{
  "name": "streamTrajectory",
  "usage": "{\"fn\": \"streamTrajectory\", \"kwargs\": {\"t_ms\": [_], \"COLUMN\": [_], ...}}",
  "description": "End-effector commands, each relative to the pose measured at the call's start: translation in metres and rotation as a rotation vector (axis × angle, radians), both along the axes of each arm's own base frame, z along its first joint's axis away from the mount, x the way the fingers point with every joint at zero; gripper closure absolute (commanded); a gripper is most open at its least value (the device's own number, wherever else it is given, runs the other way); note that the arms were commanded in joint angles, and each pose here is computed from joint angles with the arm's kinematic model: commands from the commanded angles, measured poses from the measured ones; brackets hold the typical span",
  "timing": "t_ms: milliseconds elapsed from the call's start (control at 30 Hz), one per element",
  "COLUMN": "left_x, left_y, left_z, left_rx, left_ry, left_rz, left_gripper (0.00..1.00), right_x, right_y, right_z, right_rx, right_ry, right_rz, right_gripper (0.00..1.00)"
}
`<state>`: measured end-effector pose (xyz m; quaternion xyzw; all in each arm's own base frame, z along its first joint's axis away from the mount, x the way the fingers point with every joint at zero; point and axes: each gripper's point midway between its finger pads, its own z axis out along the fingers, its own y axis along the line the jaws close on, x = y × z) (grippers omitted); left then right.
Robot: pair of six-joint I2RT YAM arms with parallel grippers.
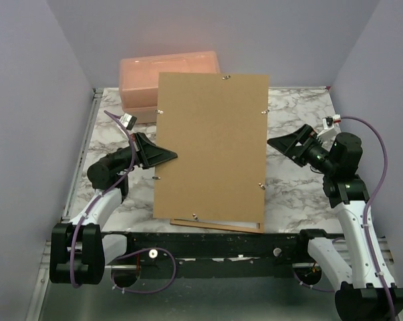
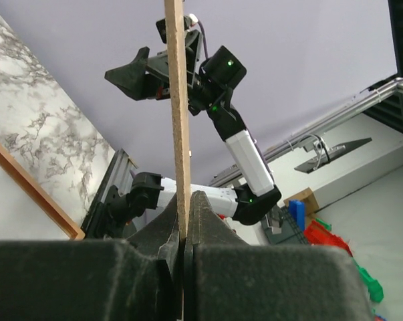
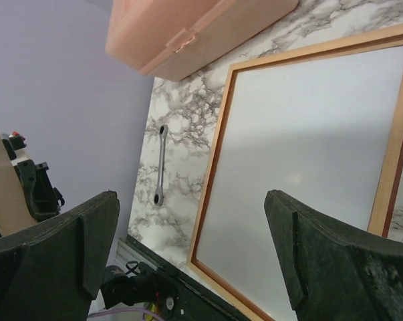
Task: Put the photo into the frame
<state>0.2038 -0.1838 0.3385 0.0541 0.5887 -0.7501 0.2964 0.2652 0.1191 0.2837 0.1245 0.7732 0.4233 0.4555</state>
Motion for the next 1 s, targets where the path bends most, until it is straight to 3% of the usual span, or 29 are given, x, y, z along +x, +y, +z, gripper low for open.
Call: {"fn": "streamTrajectory", "kwargs": {"t_ms": [0,133,367,600,967], "left_x": [-0.02,-0.018,-0.003,0.004,0.017], "left_y": [0.003,0.003,0.002,-0.001,-0.005], "left_z": [0.027,0.028,0.004,-0.025,-0.065], "left_rx": [-0.03,-0.037,-0.016,0.028,0.12], "left_ry": [-0.172,-0.171,-0.085,-0.016,0.067], "left_rz": [0.0,0.006,0.009,0.007,0.035], "left_gripper": [1.0,1.0,1.0,1.0,1.0], "right_x": [0.003,0.0,0.001,0.034,0.092], "right_y": [0.001,0.016,0.023,0.026,0.043], "right_z": [-0.009,-0.021,-0.036,-0.032,-0.057], "right_rx": [0.002,0.05,0.083,-0.023,-0.34], "right_ry": [0.053,0.11,0.184,0.221,0.335], "right_rz": [0.009,0.113,0.124,0.085,0.002], "right_gripper": [0.0,0.01,0.03,0.06,0.09]}}
